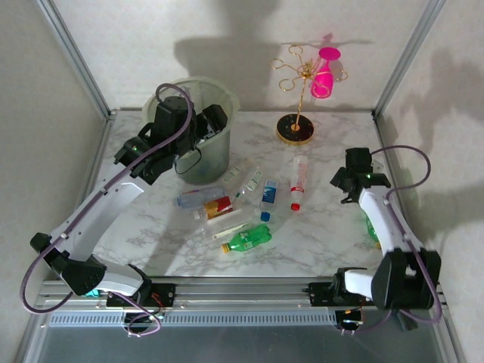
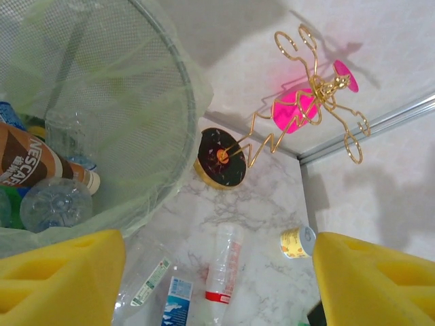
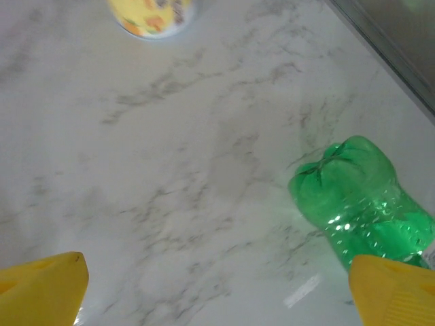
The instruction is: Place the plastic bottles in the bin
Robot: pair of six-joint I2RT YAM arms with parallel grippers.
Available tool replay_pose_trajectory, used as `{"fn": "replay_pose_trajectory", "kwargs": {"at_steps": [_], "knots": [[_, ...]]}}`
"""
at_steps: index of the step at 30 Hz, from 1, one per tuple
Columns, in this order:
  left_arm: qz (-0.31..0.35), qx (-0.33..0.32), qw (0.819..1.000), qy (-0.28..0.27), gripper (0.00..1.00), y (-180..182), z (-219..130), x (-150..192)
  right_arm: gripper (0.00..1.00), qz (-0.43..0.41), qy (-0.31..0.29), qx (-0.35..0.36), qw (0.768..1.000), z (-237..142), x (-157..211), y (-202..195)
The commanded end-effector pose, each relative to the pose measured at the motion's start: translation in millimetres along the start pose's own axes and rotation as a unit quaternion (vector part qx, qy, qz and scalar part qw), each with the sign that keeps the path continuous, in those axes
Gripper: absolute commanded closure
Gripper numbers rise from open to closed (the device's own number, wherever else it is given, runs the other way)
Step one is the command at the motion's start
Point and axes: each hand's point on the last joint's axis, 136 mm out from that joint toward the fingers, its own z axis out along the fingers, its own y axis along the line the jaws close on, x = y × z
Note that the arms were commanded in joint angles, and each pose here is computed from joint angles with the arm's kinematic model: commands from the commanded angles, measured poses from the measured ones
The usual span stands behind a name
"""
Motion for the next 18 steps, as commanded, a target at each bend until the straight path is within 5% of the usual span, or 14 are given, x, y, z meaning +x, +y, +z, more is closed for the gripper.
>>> {"fn": "replay_pose_trajectory", "kwargs": {"at_steps": [1,12,18], "knots": [[0.001,0.026,1.000,0.001,0.28,-8,-13,0,0.01,-0.011,-0.001,0.032,0.999,6,-19,-16],[0.005,0.024,1.000,-0.001,0.26,-1,-22,1,0.02,0.082,0.077,0.014,0.994,44,-9,-57],[0.005,0.028,1.000,0.000,0.25,-2,-20,2,0.01,0.081,0.114,-0.030,0.990,59,6,-45]]}}
